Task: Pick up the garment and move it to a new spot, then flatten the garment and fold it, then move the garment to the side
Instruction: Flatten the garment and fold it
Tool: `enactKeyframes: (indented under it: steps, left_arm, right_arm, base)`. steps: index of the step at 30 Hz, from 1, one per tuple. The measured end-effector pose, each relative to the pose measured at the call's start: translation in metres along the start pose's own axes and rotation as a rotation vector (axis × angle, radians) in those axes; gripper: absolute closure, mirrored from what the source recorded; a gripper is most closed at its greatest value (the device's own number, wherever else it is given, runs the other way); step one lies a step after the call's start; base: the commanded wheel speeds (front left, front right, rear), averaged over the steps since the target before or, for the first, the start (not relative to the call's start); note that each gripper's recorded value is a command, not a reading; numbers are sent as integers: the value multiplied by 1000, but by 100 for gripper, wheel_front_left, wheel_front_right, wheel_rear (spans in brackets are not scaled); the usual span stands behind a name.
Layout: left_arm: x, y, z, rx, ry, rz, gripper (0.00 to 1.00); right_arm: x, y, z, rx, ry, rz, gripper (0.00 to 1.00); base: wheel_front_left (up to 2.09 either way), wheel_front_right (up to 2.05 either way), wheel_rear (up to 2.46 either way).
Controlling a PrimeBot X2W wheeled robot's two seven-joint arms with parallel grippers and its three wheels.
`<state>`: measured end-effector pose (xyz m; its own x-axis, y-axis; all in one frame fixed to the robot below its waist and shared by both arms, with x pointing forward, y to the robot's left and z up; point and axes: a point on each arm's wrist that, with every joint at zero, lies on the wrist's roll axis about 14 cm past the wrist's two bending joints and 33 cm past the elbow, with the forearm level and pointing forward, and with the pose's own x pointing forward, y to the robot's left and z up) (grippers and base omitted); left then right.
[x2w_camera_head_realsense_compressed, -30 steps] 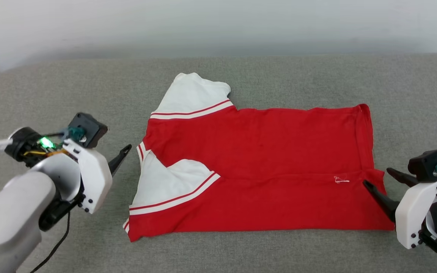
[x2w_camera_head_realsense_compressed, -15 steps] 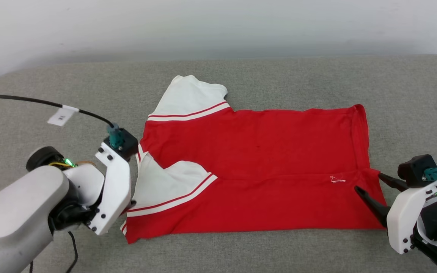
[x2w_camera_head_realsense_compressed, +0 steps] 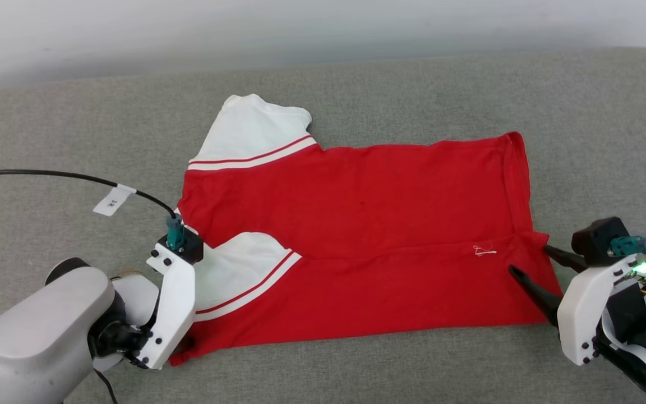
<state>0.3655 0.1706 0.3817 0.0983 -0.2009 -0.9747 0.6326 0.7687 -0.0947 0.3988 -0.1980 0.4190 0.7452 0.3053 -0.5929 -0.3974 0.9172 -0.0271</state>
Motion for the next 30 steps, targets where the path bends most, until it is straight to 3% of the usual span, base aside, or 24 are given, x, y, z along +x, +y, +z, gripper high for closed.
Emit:
enactKeyframes:
  steps: [4, 5, 6, 13, 14, 21, 25, 30]
  left_arm:
    - [12, 2, -3, -5, 38, -9, 0]
    - [13, 2, -2, -2, 41, -15, 62]
    - [14, 2, -3, -2, 42, -17, 100]
    - [3, -4, -2, 13, -1, -10, 100]
    - [-3, -5, -2, 31, -23, 2, 100]
    - [-18, -7, -1, 71, -81, 27, 100]
    - [-20, -11, 3, 99, -105, 21, 100]
    - [-15, -16, 3, 112, -105, 0, 100]
  right_arm:
    - [3, -2, -5, 4, 17, -1, 0]
    - [2, -3, -6, 5, 20, -3, 0]
    - [2, -4, -5, 4, 19, -5, 0]
    - [-14, -22, 19, -70, 15, -34, 0]
    - [-23, -32, 26, -125, 49, -52, 0]
    - [-40, -42, 36, -203, 216, -43, 0]
    - [-45, -41, 3, -232, 456, -13, 0]
    - [-34, -39, -16, -208, 552, 7, 0]
  base:
    - [0, 0, 0]
    - [0, 0, 0]
    - [0, 0, 0]
    - [0, 0, 0]
    - [0, 0, 0]
    - [0, 0, 0]
    - [0, 0, 0]
    - [0, 0, 0]
